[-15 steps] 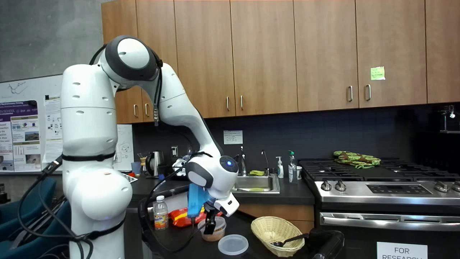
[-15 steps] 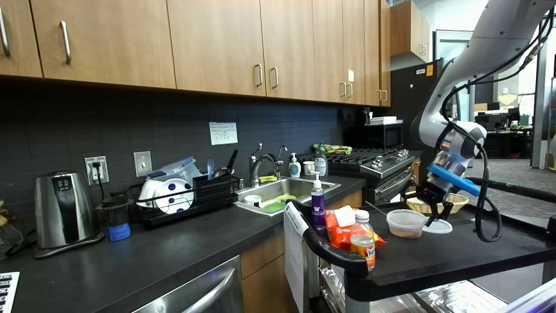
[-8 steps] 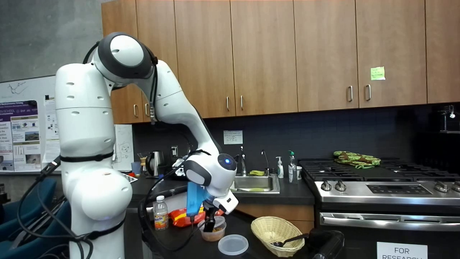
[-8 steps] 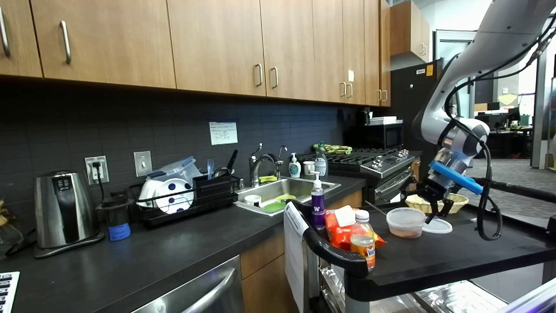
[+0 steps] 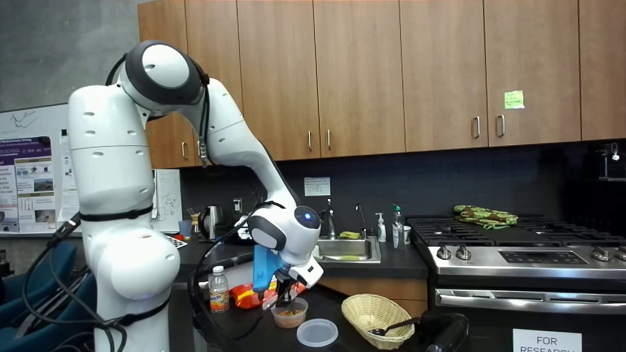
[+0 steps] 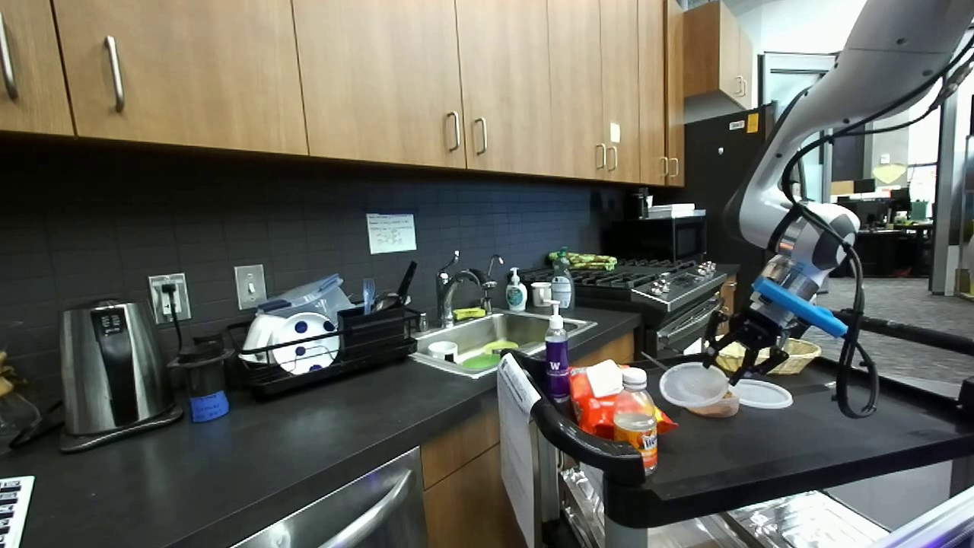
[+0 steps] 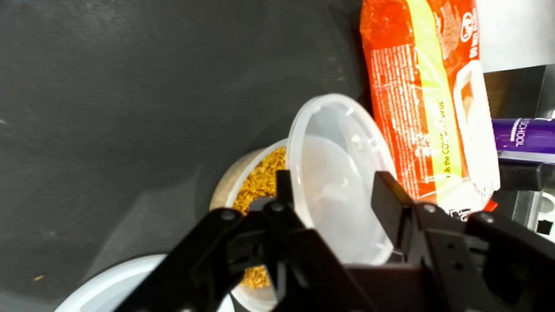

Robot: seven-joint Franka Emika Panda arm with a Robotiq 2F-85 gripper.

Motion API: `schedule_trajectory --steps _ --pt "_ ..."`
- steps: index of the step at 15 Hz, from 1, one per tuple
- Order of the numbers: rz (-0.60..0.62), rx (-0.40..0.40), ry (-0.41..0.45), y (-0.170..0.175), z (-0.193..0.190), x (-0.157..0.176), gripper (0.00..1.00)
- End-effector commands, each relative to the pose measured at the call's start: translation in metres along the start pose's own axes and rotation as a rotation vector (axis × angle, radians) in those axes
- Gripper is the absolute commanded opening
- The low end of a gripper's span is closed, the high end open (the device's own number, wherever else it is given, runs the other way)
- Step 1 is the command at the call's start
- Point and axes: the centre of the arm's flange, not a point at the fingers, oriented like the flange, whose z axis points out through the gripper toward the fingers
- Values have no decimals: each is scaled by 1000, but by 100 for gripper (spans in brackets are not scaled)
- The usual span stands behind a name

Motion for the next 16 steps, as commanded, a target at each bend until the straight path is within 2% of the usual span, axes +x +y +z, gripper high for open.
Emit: schedule_trajectory --steps 1,4,6,7,8,9,11,16 --pt "-13 27 16 -2 -3 -14 21" --pt "-14 29 15 -1 -4 -15 1" --pt "-19 26 12 -2 -3 -16 0" --pt "-23 24 10 -3 -3 -17 16" --pt "-25 24 8 -4 -3 -18 26" --pt "-28 23 6 -4 -2 -18 28" --pt "-38 18 -2 -7 0 -20 40" --pt "-69 8 -28 -16 13 -22 75"
